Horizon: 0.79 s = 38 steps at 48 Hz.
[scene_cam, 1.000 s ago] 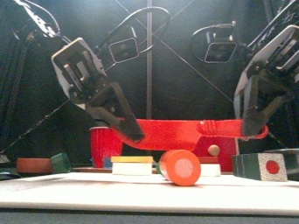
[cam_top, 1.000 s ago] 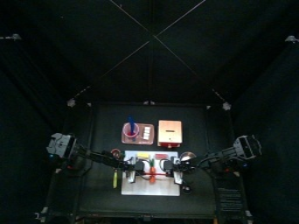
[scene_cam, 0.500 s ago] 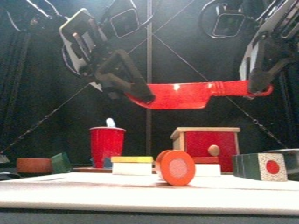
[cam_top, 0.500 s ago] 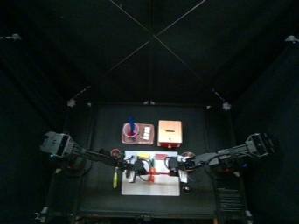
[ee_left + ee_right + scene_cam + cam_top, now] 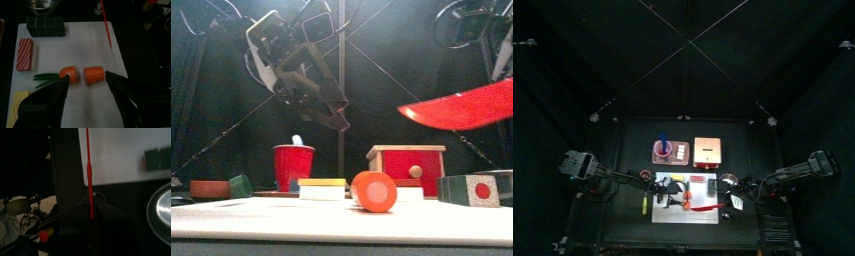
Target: Cut the carrot
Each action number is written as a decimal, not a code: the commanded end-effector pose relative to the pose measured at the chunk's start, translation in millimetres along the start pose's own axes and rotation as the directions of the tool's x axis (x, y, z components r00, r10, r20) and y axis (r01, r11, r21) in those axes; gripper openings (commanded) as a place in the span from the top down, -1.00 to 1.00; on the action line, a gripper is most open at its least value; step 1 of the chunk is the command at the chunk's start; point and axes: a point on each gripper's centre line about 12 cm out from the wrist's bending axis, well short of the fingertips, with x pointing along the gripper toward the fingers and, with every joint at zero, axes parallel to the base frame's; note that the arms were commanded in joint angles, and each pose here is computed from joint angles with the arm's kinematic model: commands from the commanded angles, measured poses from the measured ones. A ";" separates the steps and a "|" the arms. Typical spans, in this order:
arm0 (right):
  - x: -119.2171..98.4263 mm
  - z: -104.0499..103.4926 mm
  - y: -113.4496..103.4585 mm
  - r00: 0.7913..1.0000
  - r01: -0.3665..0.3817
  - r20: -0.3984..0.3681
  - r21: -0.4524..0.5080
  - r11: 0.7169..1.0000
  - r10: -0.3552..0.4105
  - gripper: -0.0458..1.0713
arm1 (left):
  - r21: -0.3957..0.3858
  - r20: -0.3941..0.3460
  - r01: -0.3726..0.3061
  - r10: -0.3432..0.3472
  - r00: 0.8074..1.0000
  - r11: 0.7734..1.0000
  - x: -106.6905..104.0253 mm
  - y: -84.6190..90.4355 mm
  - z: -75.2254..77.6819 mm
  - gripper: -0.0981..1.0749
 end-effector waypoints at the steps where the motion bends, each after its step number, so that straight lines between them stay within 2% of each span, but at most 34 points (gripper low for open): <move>1: -4.2 -4.0 -6.6 1.000 0.006 0.008 0.050 0.999 -0.006 0.25 | -0.001 0.048 -0.002 0.002 0.999 1.000 -2.5 2.5 15.6 -0.74; 15: 12.6 -23.4 -36.8 0.995 0.091 -0.061 0.138 0.986 -0.083 0.22 | -0.005 0.043 -0.002 0.003 0.999 1.000 1.8 2.7 15.1 -0.74; 23: 22.9 -32.5 -48.5 0.987 0.131 -0.110 0.154 0.979 -0.115 0.17 | -0.010 0.042 -0.004 0.004 0.999 1.000 0.6 2.7 16.2 -0.74; 38: 24.0 -31.8 -44.6 0.988 0.116 -0.119 0.171 0.978 -0.096 -0.26 | -0.018 0.045 -0.022 0.023 0.999 1.000 -0.9 11.3 18.0 -0.74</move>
